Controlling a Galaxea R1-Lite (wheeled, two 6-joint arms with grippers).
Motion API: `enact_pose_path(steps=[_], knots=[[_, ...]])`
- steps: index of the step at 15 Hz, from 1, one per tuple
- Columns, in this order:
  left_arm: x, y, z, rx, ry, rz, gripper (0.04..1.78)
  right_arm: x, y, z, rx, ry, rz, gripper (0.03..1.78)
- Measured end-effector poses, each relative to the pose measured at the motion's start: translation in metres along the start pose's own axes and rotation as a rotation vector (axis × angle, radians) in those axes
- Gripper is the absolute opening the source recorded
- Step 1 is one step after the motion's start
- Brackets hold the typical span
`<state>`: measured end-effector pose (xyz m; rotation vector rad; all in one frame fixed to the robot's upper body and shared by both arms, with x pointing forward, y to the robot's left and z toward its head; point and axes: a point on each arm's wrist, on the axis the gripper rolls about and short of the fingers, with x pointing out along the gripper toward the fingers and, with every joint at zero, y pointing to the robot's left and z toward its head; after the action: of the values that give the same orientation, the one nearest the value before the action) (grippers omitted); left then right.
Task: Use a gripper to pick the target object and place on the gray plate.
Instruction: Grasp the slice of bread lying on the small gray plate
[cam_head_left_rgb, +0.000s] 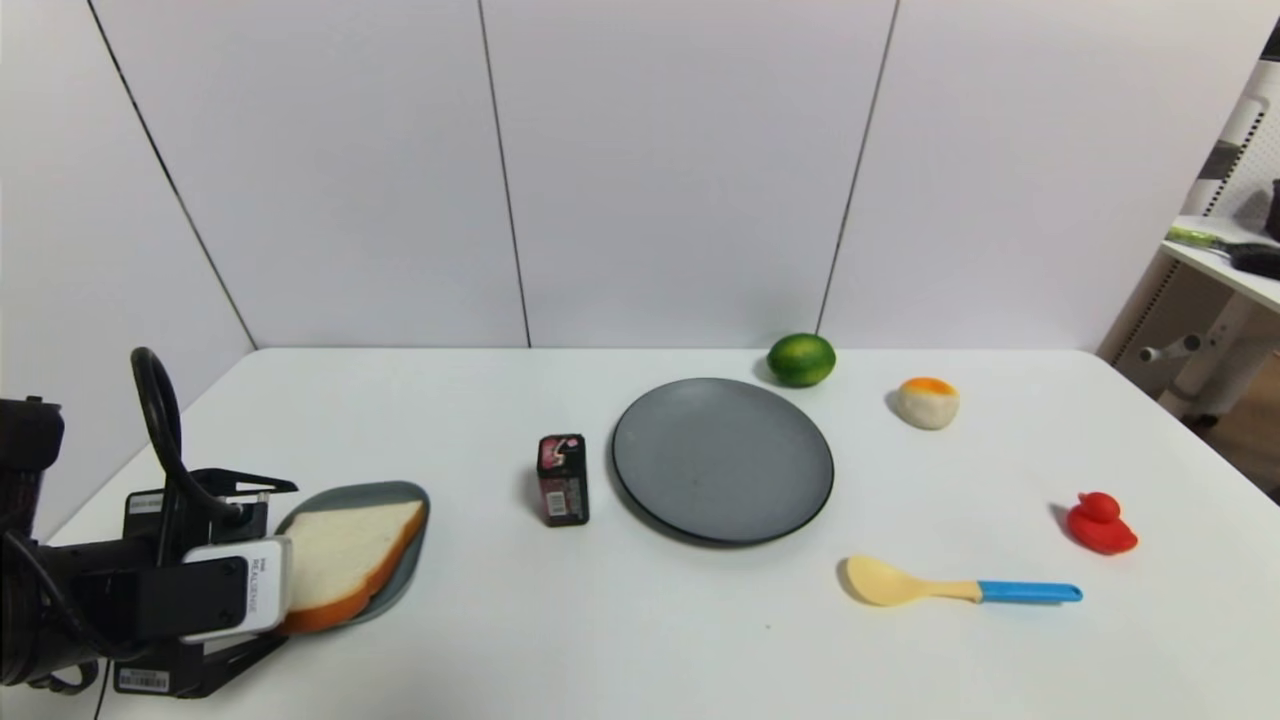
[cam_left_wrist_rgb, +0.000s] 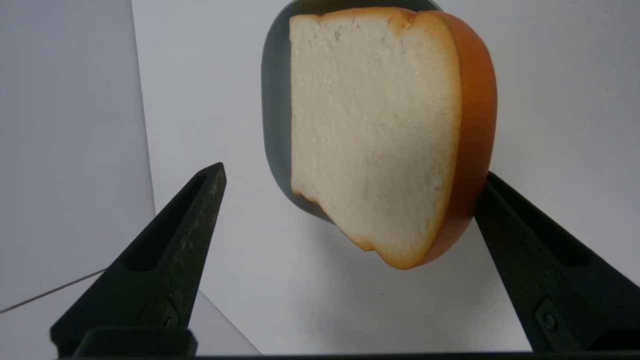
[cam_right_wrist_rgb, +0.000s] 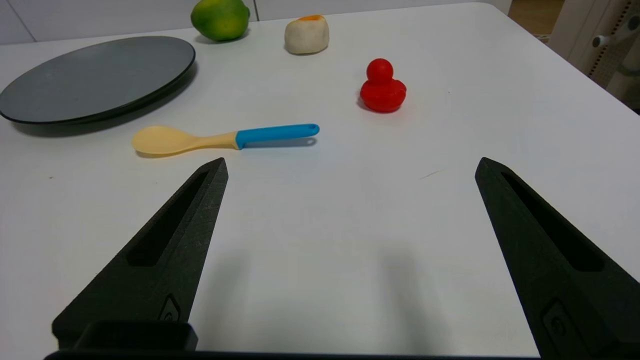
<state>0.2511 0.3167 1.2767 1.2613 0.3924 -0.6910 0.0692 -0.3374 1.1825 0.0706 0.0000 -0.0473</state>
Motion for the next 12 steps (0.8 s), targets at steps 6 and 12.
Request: enact_pose_path(steps=[6,12], knots=[[0.0032,0.0020,-0.0002,-0.004,-0.004,0.011,0.94,0.0000,0.0000,0.0000,0.000,0.000,0.000,1.71],[0.0039,0.0018,-0.0003,-0.006,-0.004,0.007,0.09,0.0000,0.0000,0.0000,0.000,0.000,-0.001,1.71]])
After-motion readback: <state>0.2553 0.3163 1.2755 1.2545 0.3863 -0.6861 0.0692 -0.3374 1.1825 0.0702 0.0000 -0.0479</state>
